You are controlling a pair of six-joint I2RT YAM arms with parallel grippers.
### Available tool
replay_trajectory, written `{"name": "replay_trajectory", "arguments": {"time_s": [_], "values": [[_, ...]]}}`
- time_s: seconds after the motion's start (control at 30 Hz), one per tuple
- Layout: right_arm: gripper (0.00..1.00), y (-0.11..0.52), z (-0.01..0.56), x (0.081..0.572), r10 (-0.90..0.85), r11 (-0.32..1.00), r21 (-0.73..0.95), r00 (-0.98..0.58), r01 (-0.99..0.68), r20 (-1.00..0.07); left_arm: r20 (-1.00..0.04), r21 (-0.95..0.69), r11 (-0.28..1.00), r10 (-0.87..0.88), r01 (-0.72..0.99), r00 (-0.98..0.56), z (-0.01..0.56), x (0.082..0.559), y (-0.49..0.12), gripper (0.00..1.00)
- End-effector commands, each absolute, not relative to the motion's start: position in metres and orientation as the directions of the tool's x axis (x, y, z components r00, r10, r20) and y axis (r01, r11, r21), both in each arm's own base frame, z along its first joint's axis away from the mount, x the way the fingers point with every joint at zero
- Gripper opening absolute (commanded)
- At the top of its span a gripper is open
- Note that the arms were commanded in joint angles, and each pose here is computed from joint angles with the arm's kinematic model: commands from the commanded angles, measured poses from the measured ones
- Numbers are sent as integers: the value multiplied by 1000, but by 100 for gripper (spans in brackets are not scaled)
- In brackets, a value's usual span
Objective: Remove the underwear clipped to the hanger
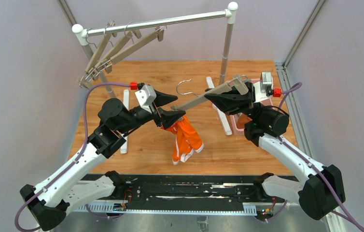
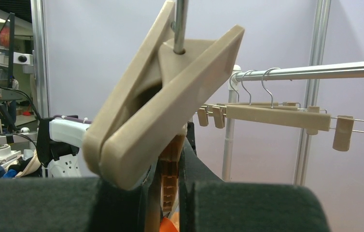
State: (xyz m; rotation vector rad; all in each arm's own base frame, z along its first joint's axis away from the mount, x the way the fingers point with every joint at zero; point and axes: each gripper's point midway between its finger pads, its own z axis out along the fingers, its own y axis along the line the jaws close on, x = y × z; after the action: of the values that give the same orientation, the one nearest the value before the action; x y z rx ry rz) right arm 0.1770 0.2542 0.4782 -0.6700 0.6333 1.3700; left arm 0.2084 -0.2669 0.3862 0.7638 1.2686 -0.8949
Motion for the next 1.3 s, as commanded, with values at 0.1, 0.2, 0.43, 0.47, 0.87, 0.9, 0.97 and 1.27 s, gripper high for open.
{"name": "replay_trajectory", "arguments": {"time_s": [0.1,0.2,0.43,0.47,0.87,0.9,0.97,1.27], "values": [[1,242,504,154,713,80,-136,152,-988,-685,-988,9,397,-141,918,70,387,200,-278,46],[1,242,506,153,716,82,-139,155,-987,-681,-988,17,370,-134,929,72,385,195,-279,23],[1,243,503,157,716,81,-120,141,-990,-684,-984,53,350,-140,935,108,395,185,-275,0],[1,243,503,157,716,81,-120,142,-989,-684,-982,60,353,-145,934,118,398,184,-274,7],[1,244,505,155,713,61,-122,129,-991,-689,-962,91,302,-220,949,162,432,180,-282,50],[1,244,505,155,713,62,-121,129,-991,-689,-963,87,292,-221,952,155,432,181,-285,50],[1,244,505,155,714,63,-121,129,-991,-688,-964,81,274,-222,958,145,432,181,-289,49],[1,243,505,156,716,66,-117,129,-991,-686,-974,43,203,-209,978,86,423,180,-302,5]]}}
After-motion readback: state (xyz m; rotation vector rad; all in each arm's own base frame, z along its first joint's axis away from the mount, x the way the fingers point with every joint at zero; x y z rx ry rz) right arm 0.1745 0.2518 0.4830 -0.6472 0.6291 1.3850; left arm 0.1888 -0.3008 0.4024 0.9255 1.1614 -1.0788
